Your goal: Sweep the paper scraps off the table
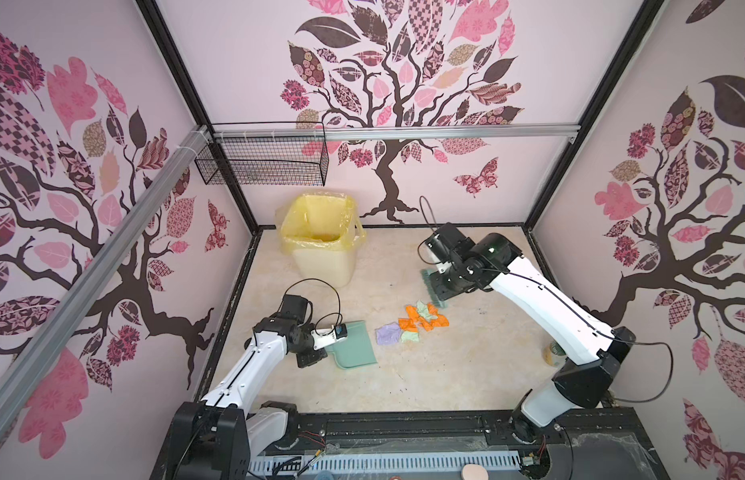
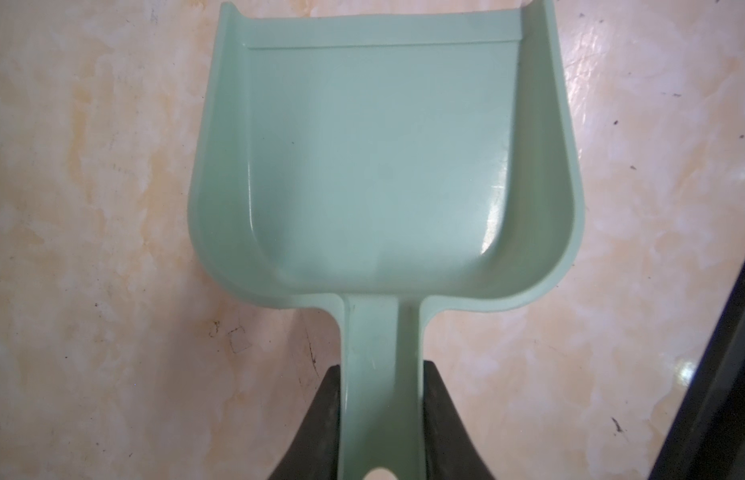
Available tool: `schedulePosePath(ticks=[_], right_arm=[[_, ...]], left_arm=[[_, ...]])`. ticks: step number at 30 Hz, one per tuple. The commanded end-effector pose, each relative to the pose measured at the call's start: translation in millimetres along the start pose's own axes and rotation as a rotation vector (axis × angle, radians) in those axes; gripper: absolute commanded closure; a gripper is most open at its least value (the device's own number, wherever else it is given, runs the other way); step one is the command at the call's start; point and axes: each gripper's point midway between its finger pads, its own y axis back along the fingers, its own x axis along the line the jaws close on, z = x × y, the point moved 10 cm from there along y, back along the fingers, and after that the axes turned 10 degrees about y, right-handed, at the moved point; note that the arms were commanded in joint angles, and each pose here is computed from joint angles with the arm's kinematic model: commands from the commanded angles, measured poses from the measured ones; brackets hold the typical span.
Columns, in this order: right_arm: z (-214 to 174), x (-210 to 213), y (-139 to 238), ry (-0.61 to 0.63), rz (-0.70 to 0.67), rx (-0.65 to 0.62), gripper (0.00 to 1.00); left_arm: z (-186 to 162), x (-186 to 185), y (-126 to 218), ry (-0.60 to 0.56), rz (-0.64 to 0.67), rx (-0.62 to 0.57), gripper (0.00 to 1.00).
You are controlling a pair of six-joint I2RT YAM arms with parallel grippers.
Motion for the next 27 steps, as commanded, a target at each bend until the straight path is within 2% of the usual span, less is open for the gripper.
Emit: schedulePosePath(ticks=[1, 8, 15, 27], right_arm=[[-14, -26, -27, -0.021, -0.268, 0.170, 1.00], [-6, -25, -98, 0.059, -0.352, 0.310, 1.00], [13, -5, -140, 0.085, -0.317, 0.387, 1.00], [0, 65, -141, 0.100, -0.178, 0.377, 1.00]], left_arm=[[12, 6, 0, -0.021, 0.069, 0.006, 1.00], [25, 9, -9, -0.021, 0.065, 0.036, 1.00], [34, 12, -12, -0.019, 0.068, 0.039, 1.00], [44, 7, -21, -0.038, 0.075, 0.038, 1.00]])
